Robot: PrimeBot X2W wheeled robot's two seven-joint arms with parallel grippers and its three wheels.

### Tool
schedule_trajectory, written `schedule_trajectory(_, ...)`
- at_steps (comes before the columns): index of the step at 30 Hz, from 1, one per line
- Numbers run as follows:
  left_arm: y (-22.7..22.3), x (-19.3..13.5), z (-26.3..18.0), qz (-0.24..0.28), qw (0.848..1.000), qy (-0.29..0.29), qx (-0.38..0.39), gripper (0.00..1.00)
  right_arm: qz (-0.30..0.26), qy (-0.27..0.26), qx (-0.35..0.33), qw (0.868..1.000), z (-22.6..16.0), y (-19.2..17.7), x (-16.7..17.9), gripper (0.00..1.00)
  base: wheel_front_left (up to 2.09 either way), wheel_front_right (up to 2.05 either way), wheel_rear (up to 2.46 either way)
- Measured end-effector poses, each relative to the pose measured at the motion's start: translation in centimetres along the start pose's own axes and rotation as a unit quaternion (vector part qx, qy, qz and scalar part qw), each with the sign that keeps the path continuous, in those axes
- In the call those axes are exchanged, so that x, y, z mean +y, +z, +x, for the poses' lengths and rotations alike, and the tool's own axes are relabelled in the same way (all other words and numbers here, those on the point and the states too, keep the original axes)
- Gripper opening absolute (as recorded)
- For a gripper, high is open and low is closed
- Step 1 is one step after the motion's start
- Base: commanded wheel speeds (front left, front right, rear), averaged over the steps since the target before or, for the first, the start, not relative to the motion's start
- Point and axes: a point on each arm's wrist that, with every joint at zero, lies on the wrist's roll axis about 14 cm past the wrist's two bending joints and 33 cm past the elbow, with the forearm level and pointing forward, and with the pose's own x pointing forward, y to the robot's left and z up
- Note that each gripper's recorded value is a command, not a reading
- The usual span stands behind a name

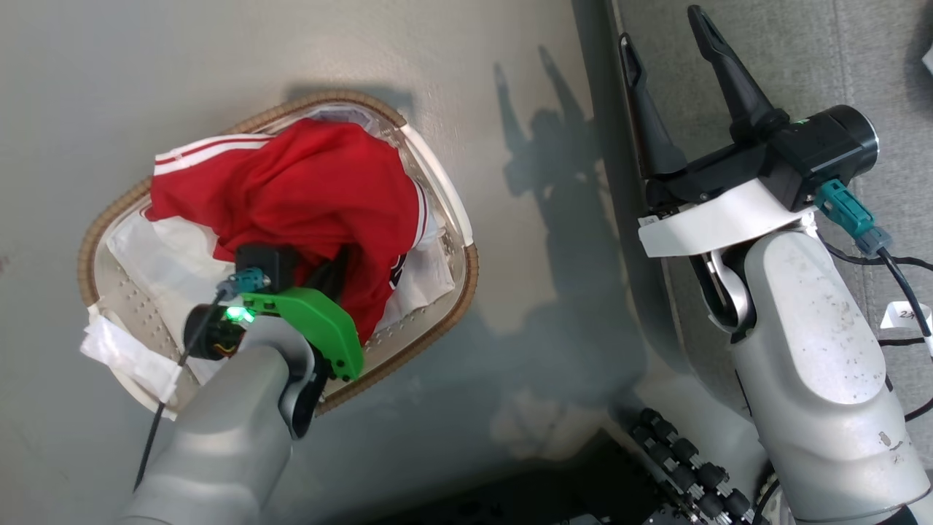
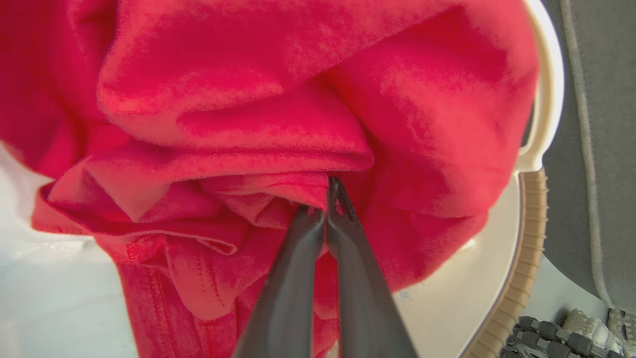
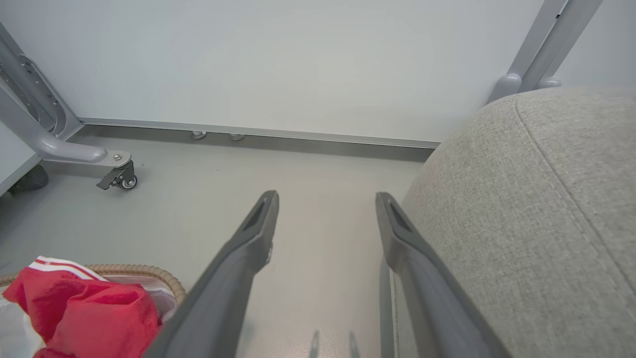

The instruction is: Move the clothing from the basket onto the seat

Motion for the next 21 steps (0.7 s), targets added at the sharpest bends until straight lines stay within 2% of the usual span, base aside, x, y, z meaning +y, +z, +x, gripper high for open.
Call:
schedule_trajectory(4, -0.6, -1.0, -1.4, 0.013, 1.000, -0.010, 0.006, 0.00, 0.000, 0.001, -0.006, 1.000, -0.3, 1.1, 0.2, 1.00, 0.00, 0.00, 0.00)
schedule_trajectory(7, -0.8, -1.0, -2.7, 0.004, 1.000, -0.002, 0.006, 0.00, 0.001, 0.000, -0.013, 1.000, -0.8, 2.1, 0.3, 1.00, 0.00, 0.00, 0.00)
schedule_trajectory(21, 0.7, -4.3, -9.6, 0.021, 0.998, 0.005, -0.059, 0.00, 0.012, 0.001, -0.030, 0.999, -5.4, 6.4, 1.8, 1.00, 0.00, 0.00, 0.00)
